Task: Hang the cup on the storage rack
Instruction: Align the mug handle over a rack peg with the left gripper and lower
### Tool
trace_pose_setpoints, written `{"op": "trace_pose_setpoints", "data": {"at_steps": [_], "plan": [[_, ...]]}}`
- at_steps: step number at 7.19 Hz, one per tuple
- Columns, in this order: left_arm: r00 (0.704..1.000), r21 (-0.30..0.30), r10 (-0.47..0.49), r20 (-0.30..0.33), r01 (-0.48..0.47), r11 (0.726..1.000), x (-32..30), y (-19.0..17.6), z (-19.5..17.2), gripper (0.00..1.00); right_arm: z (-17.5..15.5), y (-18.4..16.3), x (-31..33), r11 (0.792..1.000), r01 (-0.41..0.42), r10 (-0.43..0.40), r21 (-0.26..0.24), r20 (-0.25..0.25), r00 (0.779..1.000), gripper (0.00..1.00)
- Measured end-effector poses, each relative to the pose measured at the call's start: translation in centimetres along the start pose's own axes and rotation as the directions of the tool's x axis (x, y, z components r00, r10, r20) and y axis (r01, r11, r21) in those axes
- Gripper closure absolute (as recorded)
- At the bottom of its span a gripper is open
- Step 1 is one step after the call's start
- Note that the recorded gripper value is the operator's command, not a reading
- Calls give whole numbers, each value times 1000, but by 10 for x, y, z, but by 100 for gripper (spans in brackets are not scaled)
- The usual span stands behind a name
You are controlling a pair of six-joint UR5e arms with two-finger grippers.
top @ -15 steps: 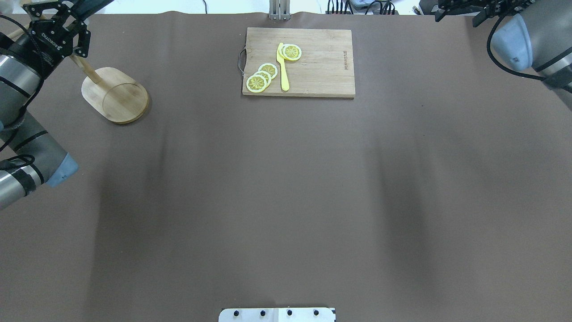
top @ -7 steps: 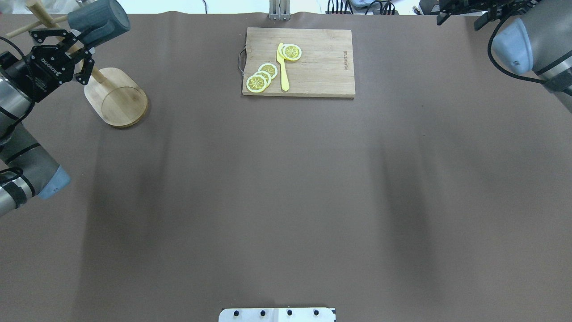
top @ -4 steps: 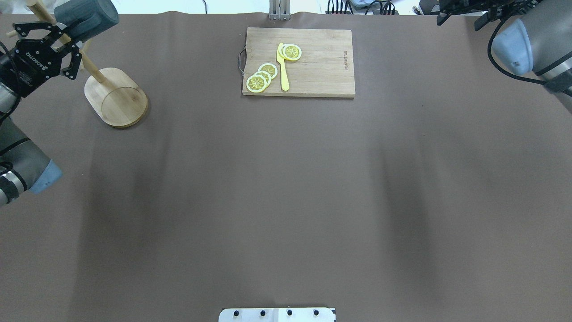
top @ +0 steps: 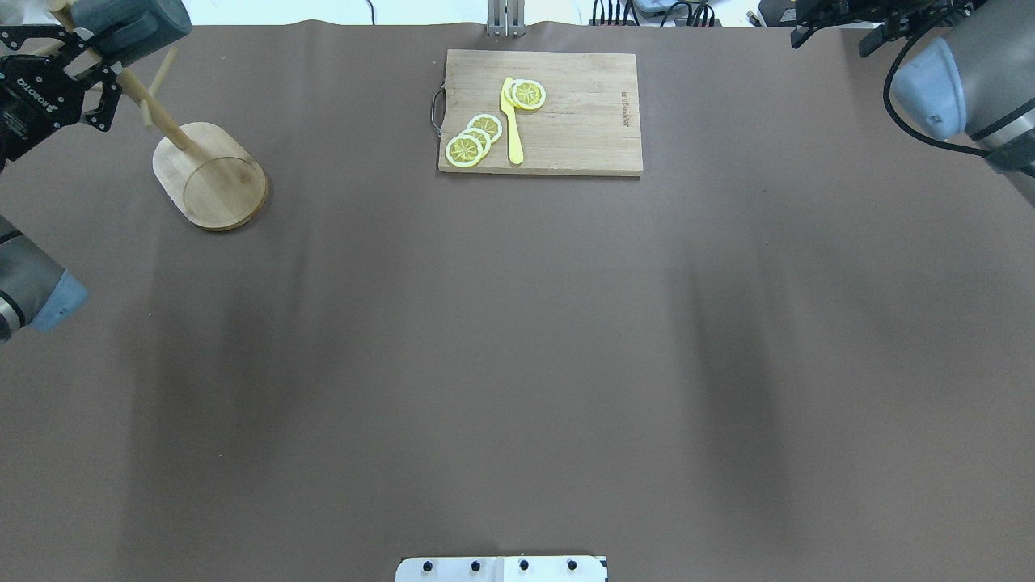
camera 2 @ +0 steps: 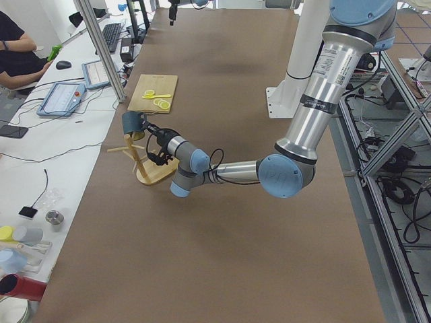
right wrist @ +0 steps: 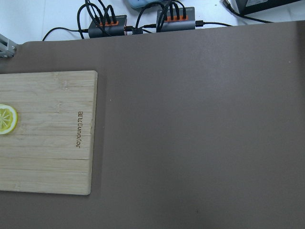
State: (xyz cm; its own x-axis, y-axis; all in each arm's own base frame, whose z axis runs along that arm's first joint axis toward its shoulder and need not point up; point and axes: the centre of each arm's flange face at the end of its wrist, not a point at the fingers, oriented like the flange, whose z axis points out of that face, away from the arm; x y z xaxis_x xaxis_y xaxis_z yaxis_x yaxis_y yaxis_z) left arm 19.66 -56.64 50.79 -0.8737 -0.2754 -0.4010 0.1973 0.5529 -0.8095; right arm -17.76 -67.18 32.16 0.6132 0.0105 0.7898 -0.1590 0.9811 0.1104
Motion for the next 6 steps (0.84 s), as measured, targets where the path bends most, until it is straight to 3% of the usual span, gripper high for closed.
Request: {"op": "trace_pose_setpoints", "data": {"at_steps": [3,5,6], "plan": [[1000,8,-1,6,1,1000,-2,-3,0,100,3,1,-1,1000,4,-4,0,-5,1000,1],[1000,16,-19,9,19,1000,-3,-3,1,58,4,2,-3,1000,6,-6,0,-6,1000,1],[1000,27,-28,13,27,999,-3,-4,2,2,4,2,-4,1000,7,-7,-1,-6,1000,1]]}}
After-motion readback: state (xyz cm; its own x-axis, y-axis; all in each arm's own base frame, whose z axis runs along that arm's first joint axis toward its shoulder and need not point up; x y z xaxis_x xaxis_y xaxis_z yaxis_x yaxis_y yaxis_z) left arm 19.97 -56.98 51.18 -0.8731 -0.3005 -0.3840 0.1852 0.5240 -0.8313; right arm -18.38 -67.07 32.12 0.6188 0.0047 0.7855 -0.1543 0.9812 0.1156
